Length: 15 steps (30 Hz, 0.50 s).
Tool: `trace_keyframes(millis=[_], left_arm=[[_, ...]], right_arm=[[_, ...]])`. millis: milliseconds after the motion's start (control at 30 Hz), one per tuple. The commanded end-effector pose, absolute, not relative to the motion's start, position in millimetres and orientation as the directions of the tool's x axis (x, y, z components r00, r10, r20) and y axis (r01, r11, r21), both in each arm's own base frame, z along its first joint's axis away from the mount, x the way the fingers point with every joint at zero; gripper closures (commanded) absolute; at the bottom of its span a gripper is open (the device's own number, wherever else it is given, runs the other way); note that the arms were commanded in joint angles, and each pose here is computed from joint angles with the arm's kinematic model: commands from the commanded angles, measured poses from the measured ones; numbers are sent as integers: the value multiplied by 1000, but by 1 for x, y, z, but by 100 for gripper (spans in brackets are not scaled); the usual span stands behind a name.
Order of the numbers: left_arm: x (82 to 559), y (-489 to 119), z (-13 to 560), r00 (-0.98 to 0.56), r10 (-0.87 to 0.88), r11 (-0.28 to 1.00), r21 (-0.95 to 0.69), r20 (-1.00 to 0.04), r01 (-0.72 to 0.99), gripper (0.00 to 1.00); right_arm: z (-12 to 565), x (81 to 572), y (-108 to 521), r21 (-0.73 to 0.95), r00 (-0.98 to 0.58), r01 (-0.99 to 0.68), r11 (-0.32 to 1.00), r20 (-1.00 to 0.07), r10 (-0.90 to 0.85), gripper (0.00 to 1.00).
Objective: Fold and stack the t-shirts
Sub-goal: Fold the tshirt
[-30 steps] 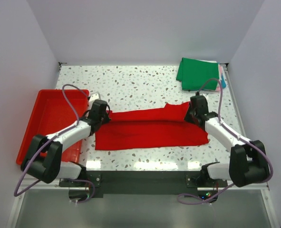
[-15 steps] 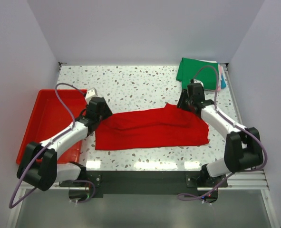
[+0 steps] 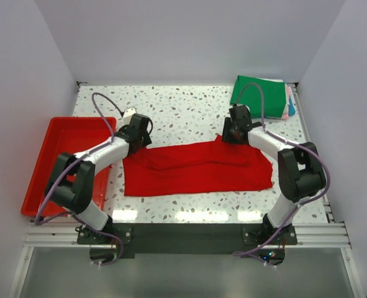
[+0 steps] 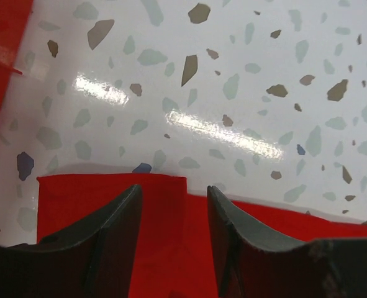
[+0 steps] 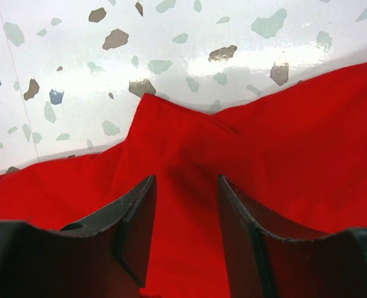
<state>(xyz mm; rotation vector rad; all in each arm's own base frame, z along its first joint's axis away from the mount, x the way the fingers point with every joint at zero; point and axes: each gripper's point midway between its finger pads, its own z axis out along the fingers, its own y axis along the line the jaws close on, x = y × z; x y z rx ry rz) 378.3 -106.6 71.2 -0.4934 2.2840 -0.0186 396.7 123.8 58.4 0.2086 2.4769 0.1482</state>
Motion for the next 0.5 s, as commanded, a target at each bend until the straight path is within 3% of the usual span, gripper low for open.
trace_keyframes(millis=[0,467], left_arm=[[385,-104,71,-619,-339,918,-105,-709,-382,49],[399,-109,50,-649,-324,907,-29,-689,-421,57]], right_arm=[[74,411,129,154,-745,97,983,-644,174,53],[75,408,128,163,-736,112,980,-650,192,55]])
